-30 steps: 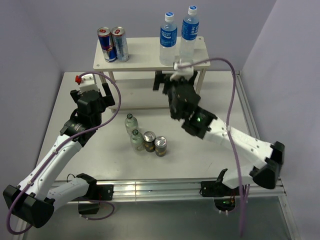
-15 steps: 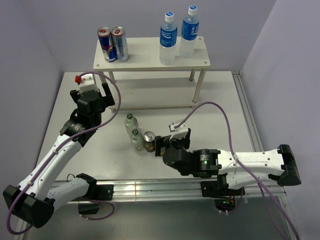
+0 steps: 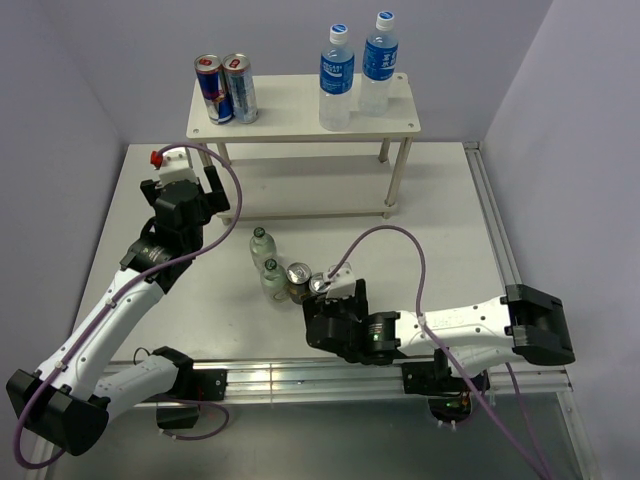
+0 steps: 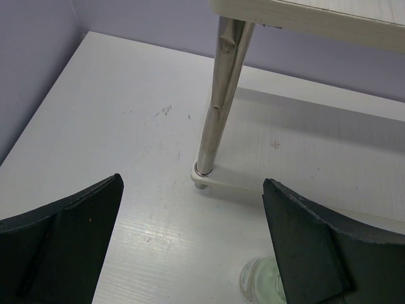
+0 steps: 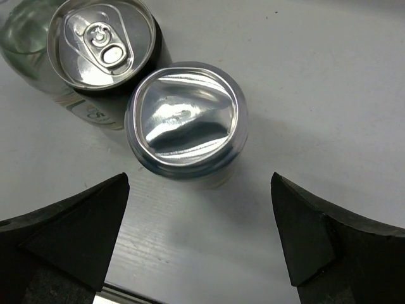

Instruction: Place and organize the beverage onto the shelf

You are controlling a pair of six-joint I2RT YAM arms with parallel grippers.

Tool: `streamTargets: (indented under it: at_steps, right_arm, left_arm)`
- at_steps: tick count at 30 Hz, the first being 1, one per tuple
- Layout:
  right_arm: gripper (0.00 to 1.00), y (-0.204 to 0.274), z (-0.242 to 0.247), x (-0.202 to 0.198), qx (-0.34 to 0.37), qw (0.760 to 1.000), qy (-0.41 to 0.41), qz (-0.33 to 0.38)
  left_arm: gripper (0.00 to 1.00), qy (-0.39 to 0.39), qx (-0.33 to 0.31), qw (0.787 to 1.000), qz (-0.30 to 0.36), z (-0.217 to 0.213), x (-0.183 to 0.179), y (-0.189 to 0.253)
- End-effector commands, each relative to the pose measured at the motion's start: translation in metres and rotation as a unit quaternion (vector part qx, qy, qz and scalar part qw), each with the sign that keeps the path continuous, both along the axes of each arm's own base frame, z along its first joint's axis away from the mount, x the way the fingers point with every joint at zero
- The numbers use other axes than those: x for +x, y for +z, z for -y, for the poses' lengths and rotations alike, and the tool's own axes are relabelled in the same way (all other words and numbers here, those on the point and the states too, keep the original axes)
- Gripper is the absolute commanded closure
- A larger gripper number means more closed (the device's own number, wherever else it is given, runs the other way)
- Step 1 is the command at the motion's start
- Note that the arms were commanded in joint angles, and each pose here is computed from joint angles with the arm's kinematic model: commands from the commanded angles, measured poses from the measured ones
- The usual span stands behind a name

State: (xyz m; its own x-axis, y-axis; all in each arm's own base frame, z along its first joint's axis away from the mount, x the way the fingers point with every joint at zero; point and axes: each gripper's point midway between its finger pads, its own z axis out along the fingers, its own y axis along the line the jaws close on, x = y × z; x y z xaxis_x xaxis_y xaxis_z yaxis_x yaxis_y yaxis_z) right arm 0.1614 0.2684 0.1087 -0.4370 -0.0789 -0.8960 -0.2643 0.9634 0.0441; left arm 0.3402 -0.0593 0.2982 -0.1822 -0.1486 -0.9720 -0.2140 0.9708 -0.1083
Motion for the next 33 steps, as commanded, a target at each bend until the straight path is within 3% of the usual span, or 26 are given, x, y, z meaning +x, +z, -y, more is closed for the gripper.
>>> streamTargets:
  at_steps: [1, 11, 16, 19, 23, 24, 26, 28, 33]
  right_arm:
    - [0.00, 0.007, -0.015, 0.014, 0.056, 0.998, -0.017, 0.019]
    - [0.00, -0.016, -0.005, 0.065, 0.066, 0.996, -0.051, 0.036]
    - [0.05, -0.013, -0.011, 0.076, 0.058, 0.995, -0.062, 0.054]
    - [0.23, -0.012, -0.011, 0.079, 0.054, 0.995, -0.068, 0.055]
    - [0.61, -0.009, -0.012, 0.080, 0.048, 0.995, -0.070, 0.055]
    - [0.80, -0.004, -0.013, 0.081, 0.051, 0.995, -0.072, 0.057]
    - [0.96, -0.002, -0.006, 0.082, 0.036, 0.994, -0.085, 0.062]
    - [1.00, 0.007, -0.003, 0.085, 0.028, 0.993, -0.094, 0.067]
    - [1.00, 0.045, 0.017, 0.104, 0.030, 0.986, -0.134, 0.098]
  left_arm:
    - [0.01, -0.002, -0.010, 1.000, 0.019, 0.001, 0.003, 0.011]
    - [0.01, -0.004, -0.010, 1.000, 0.019, 0.002, 0.003, 0.011]
    - [0.01, -0.005, -0.011, 1.000, 0.020, 0.003, 0.003, 0.012]
    - [0.01, -0.004, -0.012, 1.000, 0.021, 0.002, 0.003, 0.013]
    - [0.01, -0.004, -0.012, 1.000, 0.023, 0.002, 0.002, 0.014]
    - [0.01, -0.004, -0.012, 1.000, 0.023, 0.001, 0.002, 0.014]
    - [0.01, -0.004, -0.013, 1.000, 0.023, 0.002, 0.002, 0.014]
    - [0.01, -0.004, -0.013, 1.000, 0.023, 0.002, 0.002, 0.014]
    - [0.01, -0.006, -0.014, 1.000, 0.025, 0.002, 0.001, 0.016]
